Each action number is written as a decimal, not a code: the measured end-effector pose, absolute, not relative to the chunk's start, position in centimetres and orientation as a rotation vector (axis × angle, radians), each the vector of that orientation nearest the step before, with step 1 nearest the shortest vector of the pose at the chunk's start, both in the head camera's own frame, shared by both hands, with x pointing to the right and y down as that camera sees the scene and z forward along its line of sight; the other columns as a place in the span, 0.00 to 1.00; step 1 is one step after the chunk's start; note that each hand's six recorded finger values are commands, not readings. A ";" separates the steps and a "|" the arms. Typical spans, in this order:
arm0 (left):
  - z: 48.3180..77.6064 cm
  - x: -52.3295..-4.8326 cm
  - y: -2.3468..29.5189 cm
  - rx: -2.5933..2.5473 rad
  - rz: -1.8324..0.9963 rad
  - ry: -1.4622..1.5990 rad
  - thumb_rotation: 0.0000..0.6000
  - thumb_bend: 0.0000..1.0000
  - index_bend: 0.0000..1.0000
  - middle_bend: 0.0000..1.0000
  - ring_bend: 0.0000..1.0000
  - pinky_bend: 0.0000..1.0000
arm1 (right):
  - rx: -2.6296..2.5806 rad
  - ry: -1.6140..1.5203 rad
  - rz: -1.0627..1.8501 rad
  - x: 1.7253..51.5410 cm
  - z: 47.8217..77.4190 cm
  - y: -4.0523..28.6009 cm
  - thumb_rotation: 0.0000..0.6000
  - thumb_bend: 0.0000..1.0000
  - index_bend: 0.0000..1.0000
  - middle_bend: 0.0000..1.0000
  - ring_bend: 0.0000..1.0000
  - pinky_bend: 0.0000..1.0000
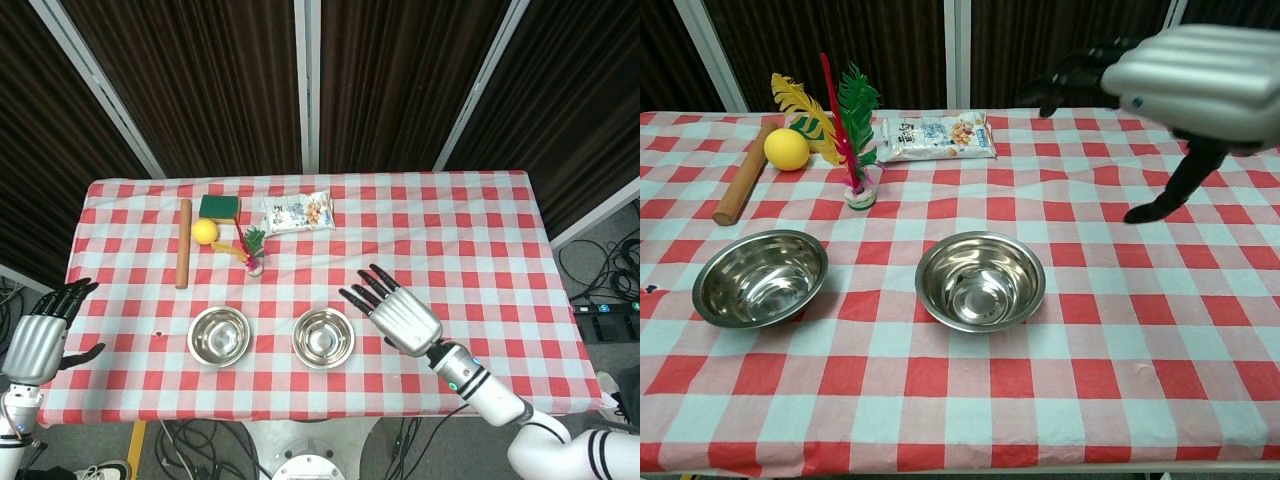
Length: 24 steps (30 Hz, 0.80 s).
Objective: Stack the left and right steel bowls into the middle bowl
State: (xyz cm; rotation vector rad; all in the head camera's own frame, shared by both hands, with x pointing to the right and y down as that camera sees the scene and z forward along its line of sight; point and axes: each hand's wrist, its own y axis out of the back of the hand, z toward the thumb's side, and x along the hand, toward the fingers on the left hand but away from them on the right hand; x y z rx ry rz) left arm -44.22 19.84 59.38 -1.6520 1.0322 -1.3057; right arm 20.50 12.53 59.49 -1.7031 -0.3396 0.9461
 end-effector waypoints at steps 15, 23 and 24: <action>62.3 -33.7 22.6 -1.851 -1.147 0.535 1.00 0.13 0.23 0.27 0.22 0.30 | -1.572 -0.715 1.085 31.0 51.5 10.6 1.00 0.00 0.05 0.15 0.00 0.01; 64.4 -29.1 22.9 -1.924 -1.052 0.365 1.00 0.15 0.28 0.31 0.25 0.33 | -1.581 -0.724 1.112 31.8 51.9 10.4 1.00 0.00 0.05 0.15 0.00 0.01; 64.6 -28.9 22.9 -1.922 -1.047 0.357 1.00 0.15 0.29 0.32 0.26 0.34 | -1.584 -0.723 1.114 31.8 52.0 10.4 1.00 0.00 0.05 0.15 0.00 0.01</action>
